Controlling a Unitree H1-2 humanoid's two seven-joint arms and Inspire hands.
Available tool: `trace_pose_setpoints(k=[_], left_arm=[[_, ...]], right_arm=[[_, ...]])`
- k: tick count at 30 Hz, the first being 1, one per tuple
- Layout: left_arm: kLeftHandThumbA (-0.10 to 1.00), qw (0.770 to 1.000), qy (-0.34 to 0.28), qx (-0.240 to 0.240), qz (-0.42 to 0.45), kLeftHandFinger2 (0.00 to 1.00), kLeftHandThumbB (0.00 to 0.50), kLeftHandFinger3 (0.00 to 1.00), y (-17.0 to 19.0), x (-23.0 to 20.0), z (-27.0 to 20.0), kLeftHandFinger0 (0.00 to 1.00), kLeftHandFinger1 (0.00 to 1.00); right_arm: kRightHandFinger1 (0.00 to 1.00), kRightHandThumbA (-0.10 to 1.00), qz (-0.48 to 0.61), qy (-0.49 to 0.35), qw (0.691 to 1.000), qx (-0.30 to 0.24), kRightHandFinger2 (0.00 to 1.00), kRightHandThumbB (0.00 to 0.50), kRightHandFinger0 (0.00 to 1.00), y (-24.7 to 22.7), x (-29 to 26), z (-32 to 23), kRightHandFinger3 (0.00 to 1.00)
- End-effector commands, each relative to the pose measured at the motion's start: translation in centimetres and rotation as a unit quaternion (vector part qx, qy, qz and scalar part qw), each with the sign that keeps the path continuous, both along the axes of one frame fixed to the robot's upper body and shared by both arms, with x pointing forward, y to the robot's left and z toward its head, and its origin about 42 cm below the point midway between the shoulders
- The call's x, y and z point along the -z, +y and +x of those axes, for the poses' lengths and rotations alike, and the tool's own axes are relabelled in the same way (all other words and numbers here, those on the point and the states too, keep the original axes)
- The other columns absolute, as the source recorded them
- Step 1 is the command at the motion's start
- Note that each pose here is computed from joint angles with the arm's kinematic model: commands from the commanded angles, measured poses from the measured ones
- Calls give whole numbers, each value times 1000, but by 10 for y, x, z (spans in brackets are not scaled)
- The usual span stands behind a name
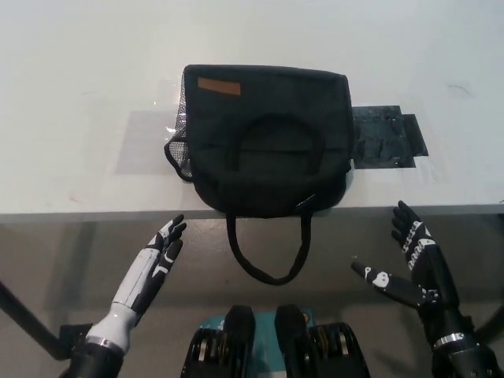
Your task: A soft travel bag is kept infront of the robot in the middle of the desk and the robot uses both its hands to press it to reduce its size
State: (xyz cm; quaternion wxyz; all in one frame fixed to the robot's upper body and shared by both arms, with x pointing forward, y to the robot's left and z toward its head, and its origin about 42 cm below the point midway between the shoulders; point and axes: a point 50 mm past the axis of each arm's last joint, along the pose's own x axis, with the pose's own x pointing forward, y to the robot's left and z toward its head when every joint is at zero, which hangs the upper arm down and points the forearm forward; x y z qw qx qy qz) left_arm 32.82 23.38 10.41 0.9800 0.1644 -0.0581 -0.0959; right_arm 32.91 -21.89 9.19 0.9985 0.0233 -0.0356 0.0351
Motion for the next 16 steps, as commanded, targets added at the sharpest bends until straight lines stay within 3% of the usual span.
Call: trace_pose_setpoints(k=[1,3,5,8,16], left_arm=[[1000,999,-47,6,0,1000,23,1000,7,-18,-4,1000,1000],[1000,999,-46,7,1,1000,22,1000,8,-19,-7,1000,1000],[1000,999,-48,6,0,1000,18,1000,8,-21,-11,1000,1000],[1000,999,-49,6,-3,1000,8,1000,8,-23,-19,1000,1000],[1000,999,-46,0,4,1000,35,1000,9,-25,-28,1000,1000]], right_arm=[[1000,1000,13,-52,999,-7,1000,143,1000,4,-17,-7,1000],[1000,1000,8,-53,999,-7,1000,157,1000,4,-17,-12,1000],[1000,1000,13,-58,998,-10,1000,125,1000,3,-19,-18,1000],[1000,1000,24,-55,998,-12,1000,138,1000,4,-18,-23,1000],[1000,1000,28,-54,998,-16,1000,128,1000,6,-18,-27,1000]])
